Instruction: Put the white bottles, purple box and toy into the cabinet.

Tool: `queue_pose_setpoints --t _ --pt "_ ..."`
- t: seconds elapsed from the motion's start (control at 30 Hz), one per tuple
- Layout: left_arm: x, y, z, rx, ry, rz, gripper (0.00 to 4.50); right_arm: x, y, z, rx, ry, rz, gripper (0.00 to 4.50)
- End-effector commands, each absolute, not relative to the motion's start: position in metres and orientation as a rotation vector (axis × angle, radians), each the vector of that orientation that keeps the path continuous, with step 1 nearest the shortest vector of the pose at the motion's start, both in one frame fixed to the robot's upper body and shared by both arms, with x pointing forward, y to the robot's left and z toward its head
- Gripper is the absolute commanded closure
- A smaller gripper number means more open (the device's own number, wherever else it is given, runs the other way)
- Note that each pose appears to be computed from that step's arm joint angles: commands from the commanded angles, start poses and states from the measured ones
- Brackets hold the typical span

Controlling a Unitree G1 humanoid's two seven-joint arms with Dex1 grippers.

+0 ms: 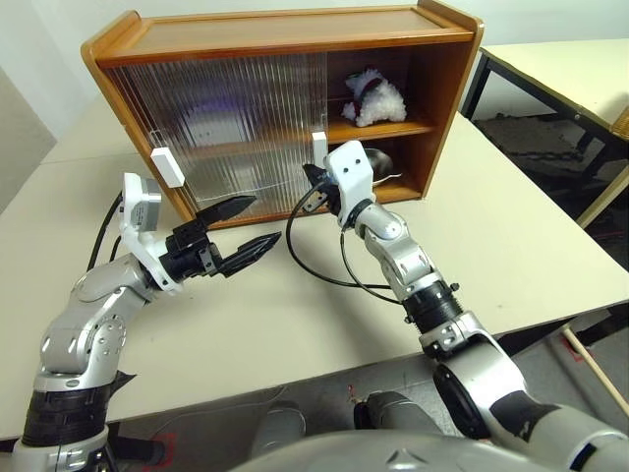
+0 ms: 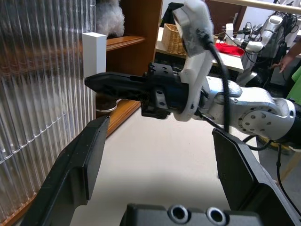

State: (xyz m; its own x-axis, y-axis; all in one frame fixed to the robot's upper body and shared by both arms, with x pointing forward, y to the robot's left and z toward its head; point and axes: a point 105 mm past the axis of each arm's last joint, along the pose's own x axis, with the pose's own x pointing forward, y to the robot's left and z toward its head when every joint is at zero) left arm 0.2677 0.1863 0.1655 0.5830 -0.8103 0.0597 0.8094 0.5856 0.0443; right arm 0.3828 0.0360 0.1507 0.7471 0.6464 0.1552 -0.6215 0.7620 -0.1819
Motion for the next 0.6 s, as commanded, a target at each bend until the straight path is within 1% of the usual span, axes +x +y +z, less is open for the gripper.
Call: queue_pose_setpoints --t 0.03,0.3,0.6 --pt "0.268 0.185 0.167 0.030 -0.078 -0.942 0.00 0.380 0.061 0.178 -0.072 -0.300 0.698 4.48" --pt "0.270 0.184 0.166 0.027 -0.082 -0.948 0.00 0.391 0.048 0.189 -0.085 -0.347 0.591 4.48" --pt "0.271 0.182 0.167 0.023 -0.083 -0.953 0.00 0.391 0.033 0.188 -0.127 -0.345 0.531 4.48"
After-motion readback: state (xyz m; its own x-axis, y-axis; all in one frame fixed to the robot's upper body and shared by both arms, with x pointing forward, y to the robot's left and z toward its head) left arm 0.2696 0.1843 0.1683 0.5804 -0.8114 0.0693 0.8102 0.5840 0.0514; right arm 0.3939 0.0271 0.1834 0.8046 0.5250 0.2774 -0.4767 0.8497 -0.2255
